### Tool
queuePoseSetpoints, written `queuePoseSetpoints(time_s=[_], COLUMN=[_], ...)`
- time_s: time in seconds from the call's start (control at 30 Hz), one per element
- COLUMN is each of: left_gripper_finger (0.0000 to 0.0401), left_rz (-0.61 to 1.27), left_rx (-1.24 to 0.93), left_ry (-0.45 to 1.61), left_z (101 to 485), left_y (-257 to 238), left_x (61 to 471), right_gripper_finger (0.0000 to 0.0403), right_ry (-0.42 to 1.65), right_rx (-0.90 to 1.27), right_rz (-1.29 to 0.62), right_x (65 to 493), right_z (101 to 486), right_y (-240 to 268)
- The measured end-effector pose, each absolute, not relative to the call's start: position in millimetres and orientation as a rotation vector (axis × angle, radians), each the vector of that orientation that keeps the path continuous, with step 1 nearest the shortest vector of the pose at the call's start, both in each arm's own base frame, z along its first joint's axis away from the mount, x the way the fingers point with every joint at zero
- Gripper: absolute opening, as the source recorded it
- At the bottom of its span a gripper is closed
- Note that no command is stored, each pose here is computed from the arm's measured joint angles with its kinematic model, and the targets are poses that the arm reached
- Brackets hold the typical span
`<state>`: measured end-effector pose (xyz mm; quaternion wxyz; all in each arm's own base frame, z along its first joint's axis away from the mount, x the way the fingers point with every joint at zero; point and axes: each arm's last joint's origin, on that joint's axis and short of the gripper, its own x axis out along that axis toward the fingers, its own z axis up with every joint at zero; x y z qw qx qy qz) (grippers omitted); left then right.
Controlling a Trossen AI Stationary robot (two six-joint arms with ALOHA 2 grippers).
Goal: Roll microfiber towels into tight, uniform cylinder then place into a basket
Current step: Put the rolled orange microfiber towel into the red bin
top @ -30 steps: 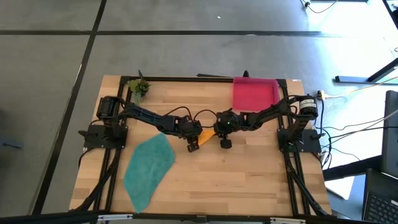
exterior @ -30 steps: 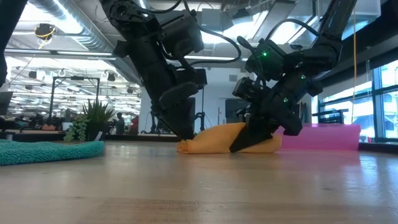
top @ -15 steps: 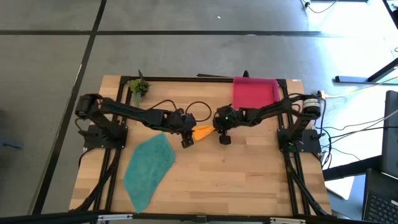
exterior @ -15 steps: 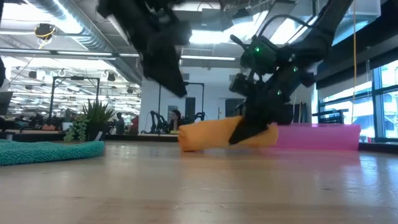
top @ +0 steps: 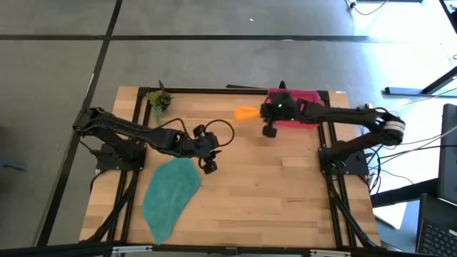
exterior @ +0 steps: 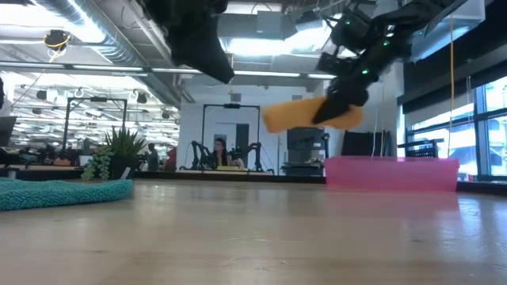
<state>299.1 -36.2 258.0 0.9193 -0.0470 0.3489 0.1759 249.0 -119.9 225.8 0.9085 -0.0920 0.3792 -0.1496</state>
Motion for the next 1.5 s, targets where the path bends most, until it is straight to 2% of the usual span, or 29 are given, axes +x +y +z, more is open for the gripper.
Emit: queuePoseSetpoints(time_s=[0.23, 0.9, 1.13, 1.5], left_gripper_finger=[0.0095, 0.0095, 0.0095, 0.0095], left_rz=[0.354, 0.354, 0.353, 0.35], left_rx=[-0.094, -0.093, -0.092, -0.085], left_ry=[0.72, 0.721, 0.721, 0.723], left_z=[258, 258, 258, 258], left_y=[-39, -39, -39, -39], left_x=[299, 299, 299, 299], right_gripper_finger=[0.0034, 0.0034, 0.0031, 0.0032], right_ry=[0.836, 0.979, 0.946, 1.033], right_rx=[-0.144, 0.06, 0.02, 0.012], right_rz=[-0.47, -0.77, -0.807, -0.758], right_x=[205, 130, 127, 141], right_z=[234, 188, 180, 159], right_y=[-142, -185, -188, -208])
